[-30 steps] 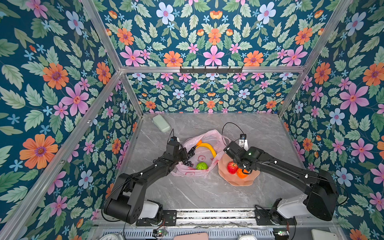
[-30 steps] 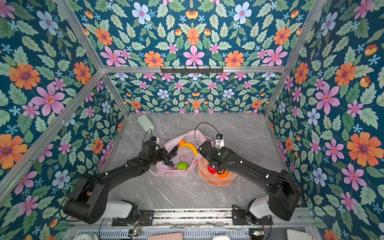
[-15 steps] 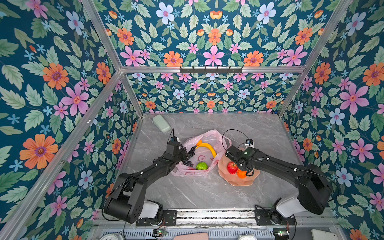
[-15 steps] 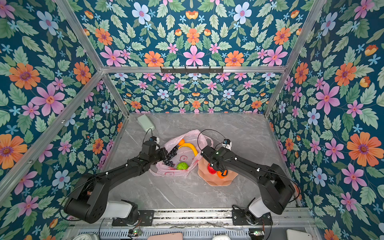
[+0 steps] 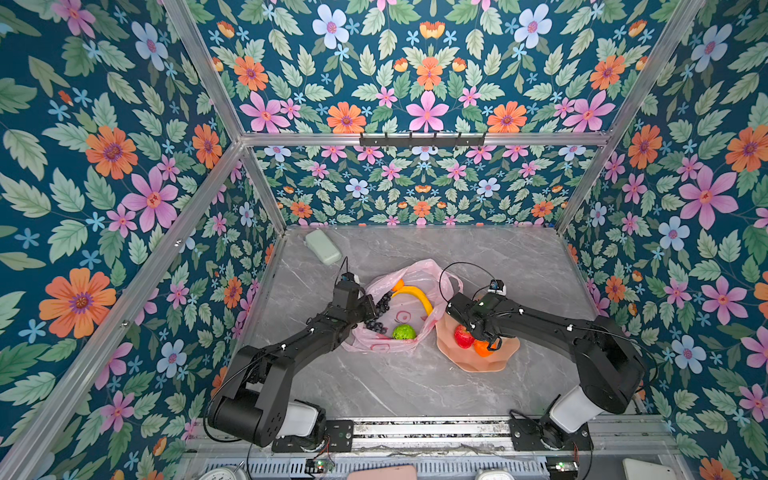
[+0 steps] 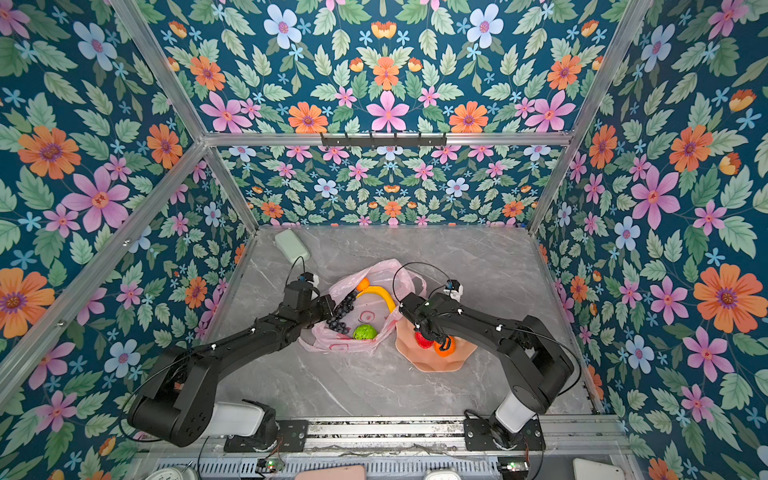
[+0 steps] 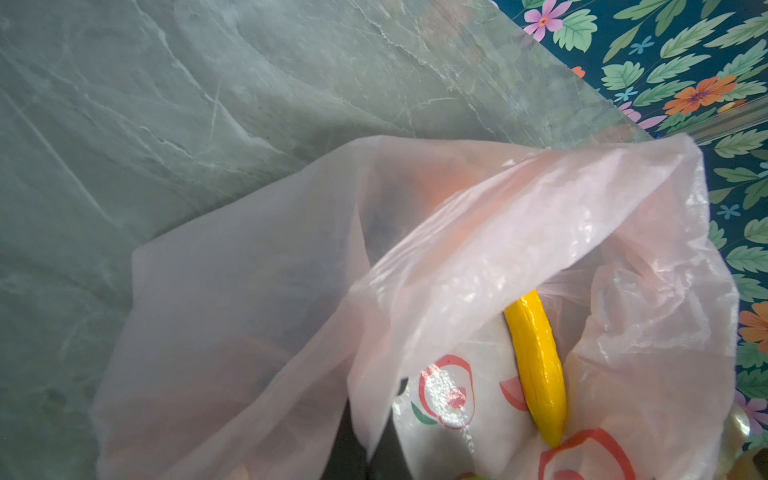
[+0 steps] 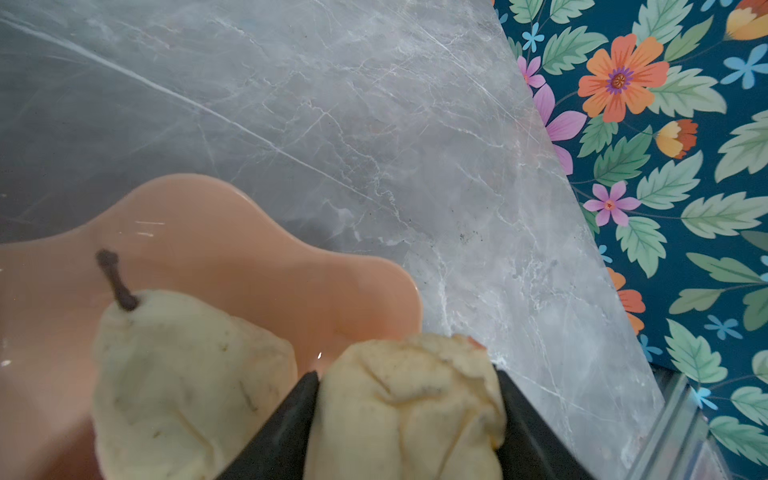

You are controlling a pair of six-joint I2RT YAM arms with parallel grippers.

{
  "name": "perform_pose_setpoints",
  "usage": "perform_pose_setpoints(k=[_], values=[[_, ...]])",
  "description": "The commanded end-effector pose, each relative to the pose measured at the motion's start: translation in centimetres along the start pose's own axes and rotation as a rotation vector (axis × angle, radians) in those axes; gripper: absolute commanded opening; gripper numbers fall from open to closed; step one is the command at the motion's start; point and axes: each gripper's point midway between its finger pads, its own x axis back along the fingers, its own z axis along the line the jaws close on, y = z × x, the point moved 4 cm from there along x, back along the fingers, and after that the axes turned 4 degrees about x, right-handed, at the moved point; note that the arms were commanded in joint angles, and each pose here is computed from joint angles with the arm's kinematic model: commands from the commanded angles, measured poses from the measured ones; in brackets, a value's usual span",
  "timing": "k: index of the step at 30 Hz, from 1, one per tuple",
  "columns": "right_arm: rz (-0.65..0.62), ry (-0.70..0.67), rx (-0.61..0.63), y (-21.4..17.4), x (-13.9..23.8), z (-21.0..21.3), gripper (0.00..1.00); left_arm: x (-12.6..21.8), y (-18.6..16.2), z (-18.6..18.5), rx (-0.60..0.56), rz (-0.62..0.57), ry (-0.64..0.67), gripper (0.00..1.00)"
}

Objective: Take the fake fruits out of the plastic bag
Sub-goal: 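Lower the cream lumpy fruit beside the pear and open the right gripper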

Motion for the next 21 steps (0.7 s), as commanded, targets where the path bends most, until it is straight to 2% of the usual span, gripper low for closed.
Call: perform_pose_setpoints(k=[1, 11, 16, 21], values=[[-0.013, -0.016, -0.015, 0.1, -0.09, -0.12, 0.63, 0.15, 0.32, -0.27, -0.009, -0.009, -0.006, 0.0], [0.009, -0.052, 0.006, -0.39, -0.86, 0.58, 0.7, 0.13, 0.45, -0.32, -0.012, -0.009, -0.004, 0.0], [0.01, -0.053, 0.003, -0.49, -0.88, 0.52, 0.78, 0.1, 0.53, -0.42, -0.014, -0.01, -0.005, 0.0], [0.007, -0.044, -0.008, -0.33, -0.66, 0.39, 0.79, 0.05, 0.53, -0.44, -0.013, -0.008, -0.006, 0.0]])
